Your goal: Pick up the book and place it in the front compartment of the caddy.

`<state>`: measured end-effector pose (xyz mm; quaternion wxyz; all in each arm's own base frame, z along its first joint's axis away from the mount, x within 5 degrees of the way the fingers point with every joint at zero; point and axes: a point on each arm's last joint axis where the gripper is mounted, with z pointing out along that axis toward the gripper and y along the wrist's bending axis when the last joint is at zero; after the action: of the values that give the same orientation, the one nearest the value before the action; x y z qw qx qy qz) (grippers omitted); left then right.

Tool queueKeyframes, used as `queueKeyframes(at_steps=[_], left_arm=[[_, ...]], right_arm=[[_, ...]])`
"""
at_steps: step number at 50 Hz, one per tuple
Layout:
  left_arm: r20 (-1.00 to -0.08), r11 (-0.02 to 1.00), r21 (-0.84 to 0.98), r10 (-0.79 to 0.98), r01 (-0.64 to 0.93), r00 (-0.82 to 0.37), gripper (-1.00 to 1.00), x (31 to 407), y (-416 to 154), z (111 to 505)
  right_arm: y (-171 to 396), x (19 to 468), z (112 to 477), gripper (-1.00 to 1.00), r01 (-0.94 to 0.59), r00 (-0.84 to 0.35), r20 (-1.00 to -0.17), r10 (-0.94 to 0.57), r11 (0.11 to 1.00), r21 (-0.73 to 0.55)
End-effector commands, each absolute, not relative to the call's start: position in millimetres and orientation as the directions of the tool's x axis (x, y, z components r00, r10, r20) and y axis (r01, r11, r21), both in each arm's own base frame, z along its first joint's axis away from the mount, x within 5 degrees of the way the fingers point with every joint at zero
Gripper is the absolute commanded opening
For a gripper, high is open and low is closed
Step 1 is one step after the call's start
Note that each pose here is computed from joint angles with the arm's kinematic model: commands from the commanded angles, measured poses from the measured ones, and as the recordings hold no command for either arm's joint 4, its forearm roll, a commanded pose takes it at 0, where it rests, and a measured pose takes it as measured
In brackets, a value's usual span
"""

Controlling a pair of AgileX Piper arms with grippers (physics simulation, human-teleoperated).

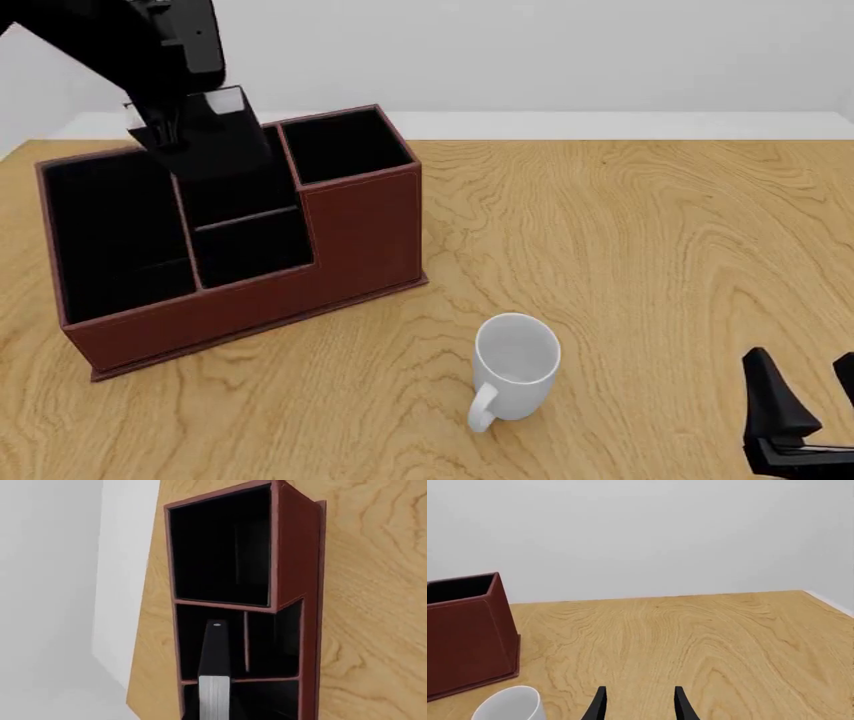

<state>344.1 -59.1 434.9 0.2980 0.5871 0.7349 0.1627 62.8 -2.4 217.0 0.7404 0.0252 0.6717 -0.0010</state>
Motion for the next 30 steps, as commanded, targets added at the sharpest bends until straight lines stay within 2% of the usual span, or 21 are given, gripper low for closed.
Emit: queueKeyframes(at_steps=[1,15,30], left_arm=[[-0.234,0.247,0.574,0.963,0.781,-0.132,-1.0,362.6,-63.4,416.0],[-0.214,0.237,0.547,0.967,0.803,-0.14,-1.0,371.6,-60.7,386.5],[-0.191,0.22,0.551,0.972,0.805,-0.135,-1.0,378.2,-51.8,372.6]], right_arm=[[-2.5,63.5,216.9,1.0,0.037,0.095,-0.995,0.024,0.999,0.028],[-2.6,63.5,216.7,1.0,0.038,0.094,-0.995,0.019,0.999,0.023],[-2.7,63.5,216.6,1.0,0.041,0.093,-0.996,0.017,0.999,0.021]])
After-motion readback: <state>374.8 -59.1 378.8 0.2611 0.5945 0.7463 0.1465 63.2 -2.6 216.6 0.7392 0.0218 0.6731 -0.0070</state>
